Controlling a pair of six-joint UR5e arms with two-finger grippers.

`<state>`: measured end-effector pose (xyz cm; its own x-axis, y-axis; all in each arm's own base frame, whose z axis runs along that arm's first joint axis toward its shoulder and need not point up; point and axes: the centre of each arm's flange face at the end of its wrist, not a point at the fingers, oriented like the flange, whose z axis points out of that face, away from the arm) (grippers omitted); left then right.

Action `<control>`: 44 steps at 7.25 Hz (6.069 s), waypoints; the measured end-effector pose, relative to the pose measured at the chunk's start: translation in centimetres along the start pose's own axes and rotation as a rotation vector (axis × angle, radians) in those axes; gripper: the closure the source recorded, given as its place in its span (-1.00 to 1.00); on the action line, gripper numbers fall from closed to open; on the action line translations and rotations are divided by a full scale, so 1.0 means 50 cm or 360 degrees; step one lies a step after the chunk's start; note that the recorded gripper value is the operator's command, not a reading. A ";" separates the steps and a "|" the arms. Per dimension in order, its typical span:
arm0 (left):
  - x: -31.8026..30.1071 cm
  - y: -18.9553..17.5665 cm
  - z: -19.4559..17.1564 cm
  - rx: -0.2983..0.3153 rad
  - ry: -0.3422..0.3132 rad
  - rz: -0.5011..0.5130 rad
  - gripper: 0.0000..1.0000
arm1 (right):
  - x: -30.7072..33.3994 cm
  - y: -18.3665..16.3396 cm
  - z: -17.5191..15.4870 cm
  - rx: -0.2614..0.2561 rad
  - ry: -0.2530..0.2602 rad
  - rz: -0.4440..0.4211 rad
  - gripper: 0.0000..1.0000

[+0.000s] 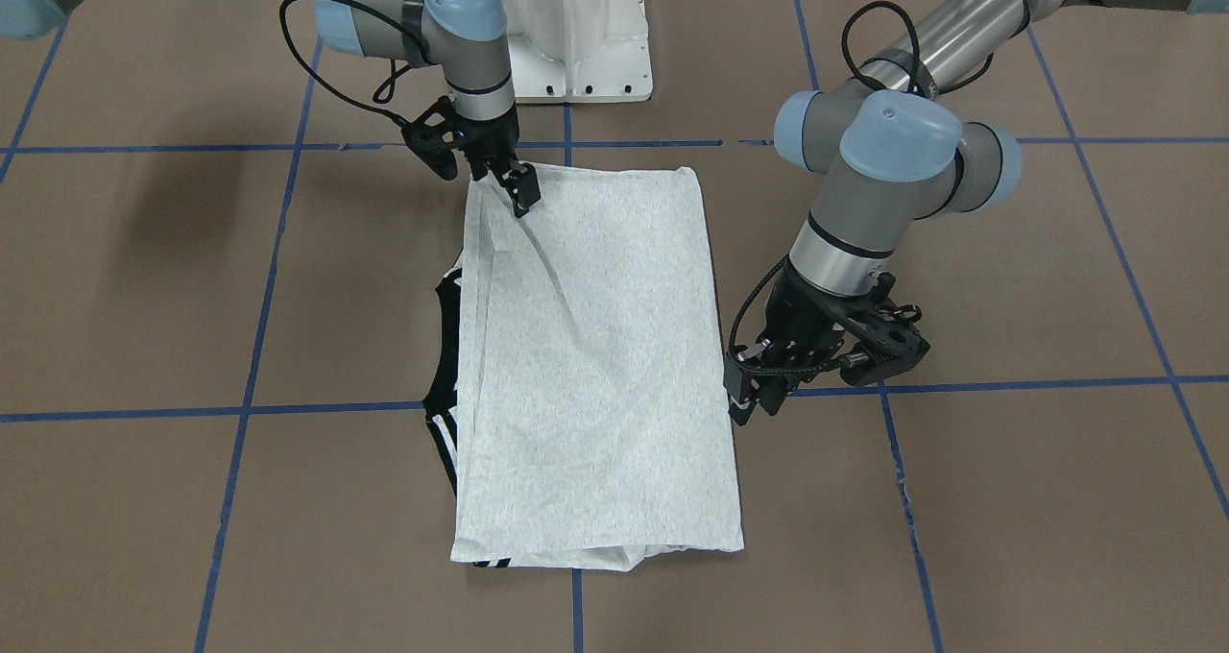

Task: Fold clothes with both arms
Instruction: 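Lower the right gripper to the shirt's near corner and grasp it, then lower the left gripper to the other near corner and grasp it, then lift the near edge with both grippers and fold it toward the far edge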

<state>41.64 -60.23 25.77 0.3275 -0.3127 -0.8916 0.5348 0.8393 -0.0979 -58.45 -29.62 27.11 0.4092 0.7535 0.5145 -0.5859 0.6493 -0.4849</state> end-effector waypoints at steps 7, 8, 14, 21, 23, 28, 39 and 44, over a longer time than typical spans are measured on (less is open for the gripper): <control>0.007 0.010 -0.053 0.0002 -0.0033 -0.0017 0.02 | -0.004 0.002 0.003 -0.0010 -0.0018 0.0124 1.00; 0.007 0.010 -0.055 0.0003 -0.0032 -0.0018 0.02 | -0.005 0.002 0.004 -0.0023 -0.0034 0.0135 1.00; -0.030 0.061 -0.059 -0.0028 -0.0033 -0.0133 0.00 | -0.013 -0.056 -0.097 -0.0095 -0.0183 0.0196 1.00; -0.183 0.604 -0.094 -0.0339 -0.0131 -0.0517 -0.08 | 0.007 -0.065 -0.117 -0.0118 -0.0197 0.0194 1.00; -0.219 0.674 -0.093 -0.0395 -0.0197 -0.0537 -0.10 | 0.007 -0.064 -0.118 -0.0120 -0.0199 0.0194 1.00; -0.242 0.703 -0.092 -0.0419 -0.0236 -0.0527 1.00 | 0.009 -0.066 -0.117 -0.0119 -0.0197 0.0194 1.00; -0.010 0.532 -0.404 -0.0554 0.0000 -0.0583 1.00 | 0.092 -0.123 -0.320 -0.0361 -0.0180 0.0517 1.00; 0.035 0.325 -0.177 -0.0273 -0.0036 -0.0422 1.00 | -0.122 -0.262 -0.186 -0.0174 -0.0181 0.0450 1.00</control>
<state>44.02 -43.22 18.70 0.2124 -0.5389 -0.8152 0.4653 0.7893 -0.4006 -46.76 -41.78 23.75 0.1564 0.8932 0.4215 -0.5841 0.4278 -0.6898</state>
